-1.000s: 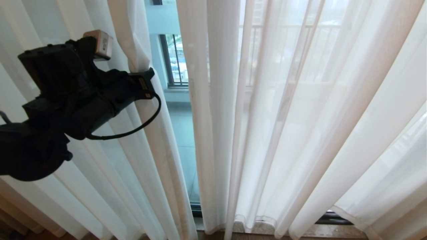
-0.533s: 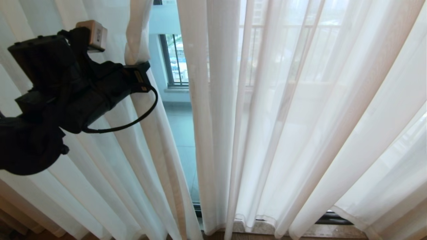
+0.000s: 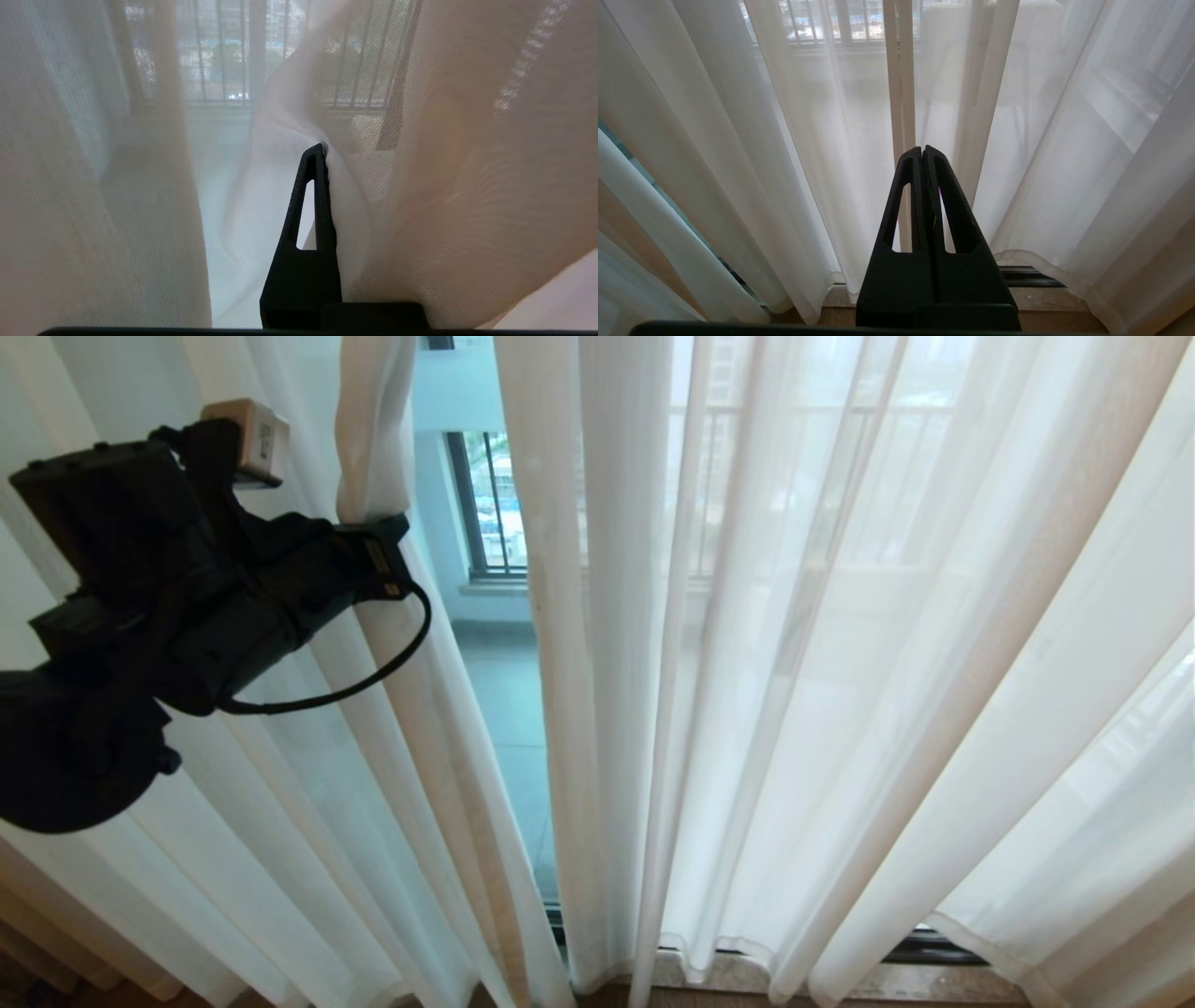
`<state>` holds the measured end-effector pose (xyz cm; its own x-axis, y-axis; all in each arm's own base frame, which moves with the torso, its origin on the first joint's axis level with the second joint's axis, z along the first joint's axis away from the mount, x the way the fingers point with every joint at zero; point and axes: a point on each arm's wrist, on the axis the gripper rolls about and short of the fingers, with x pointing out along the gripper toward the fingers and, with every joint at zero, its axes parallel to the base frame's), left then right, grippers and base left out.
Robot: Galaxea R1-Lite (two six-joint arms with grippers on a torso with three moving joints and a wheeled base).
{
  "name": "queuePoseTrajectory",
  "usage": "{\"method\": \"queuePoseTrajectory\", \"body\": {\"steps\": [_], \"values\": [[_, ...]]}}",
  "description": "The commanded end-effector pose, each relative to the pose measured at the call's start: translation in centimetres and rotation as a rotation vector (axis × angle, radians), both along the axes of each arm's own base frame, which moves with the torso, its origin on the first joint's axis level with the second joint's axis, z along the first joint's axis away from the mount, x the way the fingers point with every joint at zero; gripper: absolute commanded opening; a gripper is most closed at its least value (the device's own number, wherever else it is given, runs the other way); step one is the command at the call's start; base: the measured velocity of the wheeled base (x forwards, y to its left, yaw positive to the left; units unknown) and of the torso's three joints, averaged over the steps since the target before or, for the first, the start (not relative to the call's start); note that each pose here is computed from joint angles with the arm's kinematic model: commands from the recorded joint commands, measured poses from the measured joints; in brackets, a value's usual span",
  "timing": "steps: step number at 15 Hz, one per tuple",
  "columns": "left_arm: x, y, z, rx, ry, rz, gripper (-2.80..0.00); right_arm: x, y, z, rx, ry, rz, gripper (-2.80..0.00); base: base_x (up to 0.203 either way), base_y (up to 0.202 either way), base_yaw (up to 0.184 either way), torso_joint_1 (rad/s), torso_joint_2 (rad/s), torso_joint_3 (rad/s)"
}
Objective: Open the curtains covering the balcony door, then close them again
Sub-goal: Pull the inner curtains open on both sides
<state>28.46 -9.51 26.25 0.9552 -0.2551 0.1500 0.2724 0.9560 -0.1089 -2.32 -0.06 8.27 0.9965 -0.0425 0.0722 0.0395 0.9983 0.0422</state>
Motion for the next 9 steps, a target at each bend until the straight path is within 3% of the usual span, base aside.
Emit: {"method": "queuePoseTrajectory", "body": {"steps": [1, 9], "values": [[0.18, -0.04, -0.09, -0.001, -0.001, 0.001, -2.8, 0.01, 0.0, 0.01, 0.0, 0.0, 0.0, -2.8, 0.0, 0.0, 0.0, 0.0, 0.0, 0.0], [0.22, 0.35, -0.04, -0.004, -0.002, 0.017, -2.8, 0.01, 0.0, 0.01, 0.0, 0.0, 0.0, -2.8, 0.0, 0.0, 0.0, 0.0, 0.0, 0.0]]}}
